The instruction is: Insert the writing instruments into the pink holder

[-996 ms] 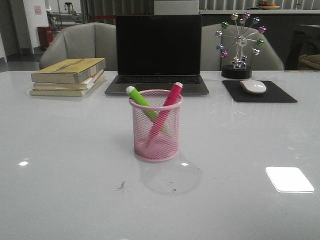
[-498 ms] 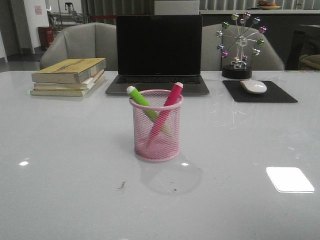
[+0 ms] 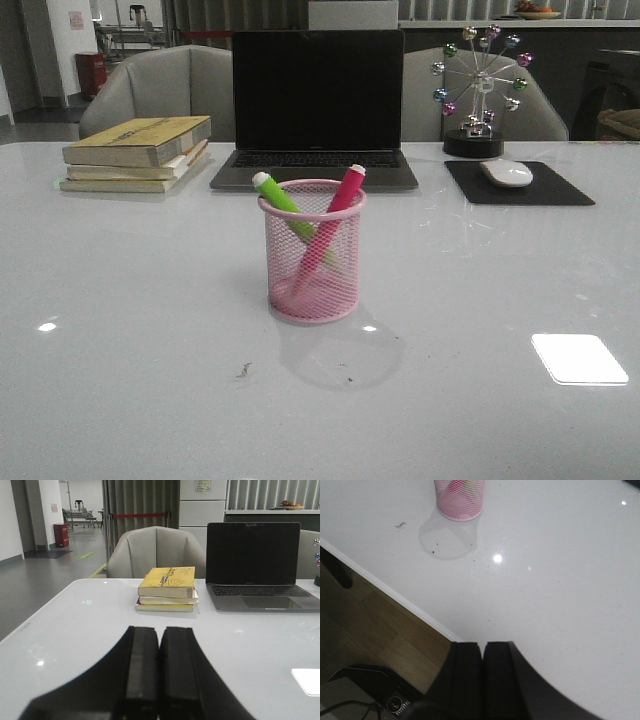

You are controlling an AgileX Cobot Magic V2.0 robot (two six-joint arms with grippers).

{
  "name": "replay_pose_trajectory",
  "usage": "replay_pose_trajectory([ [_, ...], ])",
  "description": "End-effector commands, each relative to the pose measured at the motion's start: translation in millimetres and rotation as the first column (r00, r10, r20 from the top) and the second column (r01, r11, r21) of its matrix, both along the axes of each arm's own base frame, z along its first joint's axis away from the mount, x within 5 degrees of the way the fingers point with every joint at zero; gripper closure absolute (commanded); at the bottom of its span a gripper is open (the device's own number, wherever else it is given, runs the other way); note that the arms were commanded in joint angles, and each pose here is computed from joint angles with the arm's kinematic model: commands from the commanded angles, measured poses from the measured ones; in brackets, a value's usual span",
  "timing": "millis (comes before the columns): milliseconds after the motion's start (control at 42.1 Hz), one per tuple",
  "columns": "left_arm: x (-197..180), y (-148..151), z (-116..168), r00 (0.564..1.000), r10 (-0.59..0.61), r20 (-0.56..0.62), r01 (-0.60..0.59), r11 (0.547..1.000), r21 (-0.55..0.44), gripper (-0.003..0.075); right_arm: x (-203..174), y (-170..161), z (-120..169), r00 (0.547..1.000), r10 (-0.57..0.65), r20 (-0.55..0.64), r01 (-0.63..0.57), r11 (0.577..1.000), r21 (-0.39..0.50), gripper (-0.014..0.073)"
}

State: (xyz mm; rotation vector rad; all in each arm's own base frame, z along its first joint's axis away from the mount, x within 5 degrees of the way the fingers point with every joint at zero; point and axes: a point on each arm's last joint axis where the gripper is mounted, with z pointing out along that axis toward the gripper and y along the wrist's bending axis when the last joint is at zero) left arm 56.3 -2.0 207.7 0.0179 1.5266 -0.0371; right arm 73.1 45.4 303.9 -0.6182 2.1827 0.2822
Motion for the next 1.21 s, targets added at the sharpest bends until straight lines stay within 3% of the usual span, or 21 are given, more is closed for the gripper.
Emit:
replay_pose_trajectory([
  [0,-2,1,8,0.994,0.005,0.110,-0.004,1.000,-0.010,0.0629,3,1,13,0.997,-0.004,0.080,0.001,0.999,0.032,0.0539],
  [308,-2,1,8,0.994,0.005,0.110,-0.004,1.000,-0.010,0.0629,0,-6,14,0.993,-0.037,0.115,0.033,0.999,0.040,0.0539],
  [451,-2,1,8,0.994,0.005,0.110,-0.004,1.000,-0.010,0.0629,-5,-18,8,0.960,-0.140,0.242,0.119,0.988,0.100,0.0539],
  [688,-2,1,8,0.994,0.005,0.110,-0.004,1.000,-0.010,0.0629,-15,-35,-34,0.817,-0.302,0.492,0.254,0.953,0.163,0.0539],
  [902,-2,1,8,0.994,0.005,0.110,-0.004,1.000,-0.010,0.0629,-18,-43,-77,0.703,-0.456,0.546,0.371,0.890,0.265,0.0539],
  [1091,-2,1,8,0.994,0.005,0.110,-0.004,1.000,-0.010,0.0629,-18,-47,-96,0.601,-0.573,0.558,0.381,0.818,0.430,0.0539],
  [1186,-2,1,8,0.994,0.005,0.110,-0.004,1.000,-0.010,0.0629,-19,-48,-96,0.588,-0.582,0.562,0.388,0.813,0.435,0.0539],
])
